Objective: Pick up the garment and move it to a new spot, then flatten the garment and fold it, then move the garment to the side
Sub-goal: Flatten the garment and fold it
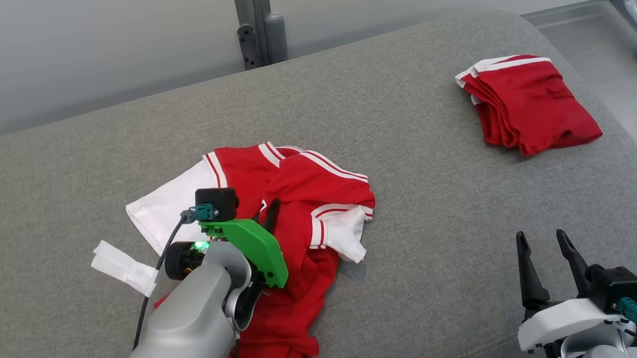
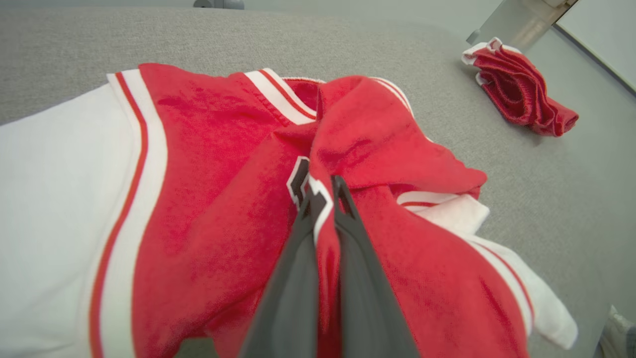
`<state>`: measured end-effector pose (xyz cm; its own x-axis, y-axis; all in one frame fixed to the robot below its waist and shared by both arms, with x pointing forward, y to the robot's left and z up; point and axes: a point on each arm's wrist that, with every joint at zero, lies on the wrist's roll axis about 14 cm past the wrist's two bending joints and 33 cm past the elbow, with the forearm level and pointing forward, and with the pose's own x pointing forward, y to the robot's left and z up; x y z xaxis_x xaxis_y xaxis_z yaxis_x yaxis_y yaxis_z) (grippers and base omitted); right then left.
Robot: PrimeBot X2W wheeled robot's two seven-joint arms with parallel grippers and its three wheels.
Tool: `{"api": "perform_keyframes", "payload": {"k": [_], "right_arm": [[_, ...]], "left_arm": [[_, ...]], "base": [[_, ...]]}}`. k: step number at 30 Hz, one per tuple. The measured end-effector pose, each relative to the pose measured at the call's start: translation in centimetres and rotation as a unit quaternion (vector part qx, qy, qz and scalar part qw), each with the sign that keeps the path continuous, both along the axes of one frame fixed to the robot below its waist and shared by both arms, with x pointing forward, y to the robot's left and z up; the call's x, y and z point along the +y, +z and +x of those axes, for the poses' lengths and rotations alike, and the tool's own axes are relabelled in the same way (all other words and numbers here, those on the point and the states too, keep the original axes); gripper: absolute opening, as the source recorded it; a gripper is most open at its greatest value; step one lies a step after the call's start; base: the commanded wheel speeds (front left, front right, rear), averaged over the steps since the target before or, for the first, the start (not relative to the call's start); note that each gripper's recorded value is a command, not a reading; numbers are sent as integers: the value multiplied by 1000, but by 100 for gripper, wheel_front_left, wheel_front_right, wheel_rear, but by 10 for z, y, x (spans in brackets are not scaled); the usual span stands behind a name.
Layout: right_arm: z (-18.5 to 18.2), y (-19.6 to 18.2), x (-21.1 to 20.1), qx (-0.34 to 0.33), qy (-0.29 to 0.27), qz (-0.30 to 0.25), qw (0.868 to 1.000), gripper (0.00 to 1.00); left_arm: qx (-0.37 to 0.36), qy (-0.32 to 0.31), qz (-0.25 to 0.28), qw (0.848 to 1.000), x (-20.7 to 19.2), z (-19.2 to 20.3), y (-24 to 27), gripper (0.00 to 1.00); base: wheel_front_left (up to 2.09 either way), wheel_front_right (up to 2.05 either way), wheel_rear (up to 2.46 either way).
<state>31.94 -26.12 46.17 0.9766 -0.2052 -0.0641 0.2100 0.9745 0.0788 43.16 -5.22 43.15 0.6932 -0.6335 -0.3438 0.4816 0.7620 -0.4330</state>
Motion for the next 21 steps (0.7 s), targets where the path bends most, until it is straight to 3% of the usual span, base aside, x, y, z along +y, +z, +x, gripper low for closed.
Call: {"api": "perform_keyframes", "payload": {"k": [1,2,3,7,11,17,21], "right_arm": [[0,0,0,1,0,-1,1000,100],[0,-1,0,1,0,-1,1000,100],[1,-1,0,2,0,-1,1000,100],[1,-1,0,1,0,-1,1000,100],[-1,1,-3,-1,-4,-1,1000,100],[-1,-1,0,1,-1,1,1000,100],[3,-3,4,3,4,6,1000,100]], "left_arm": [[-13,-4,21,1000,2,1,-4,26],[-17,-5,35,999,3,1,-7,67],[-18,-10,50,999,5,0,-12,100],[-56,-29,130,990,10,5,-16,100],[-112,-65,168,977,0,12,5,100],[-186,-152,156,958,-49,-6,54,100],[-165,-226,164,946,-75,-46,44,100]], "base": [[0,0,0],[0,0,0],[0,0,0],[0,0,0],[0,0,0],[0,0,0],[0,0,0]]}}
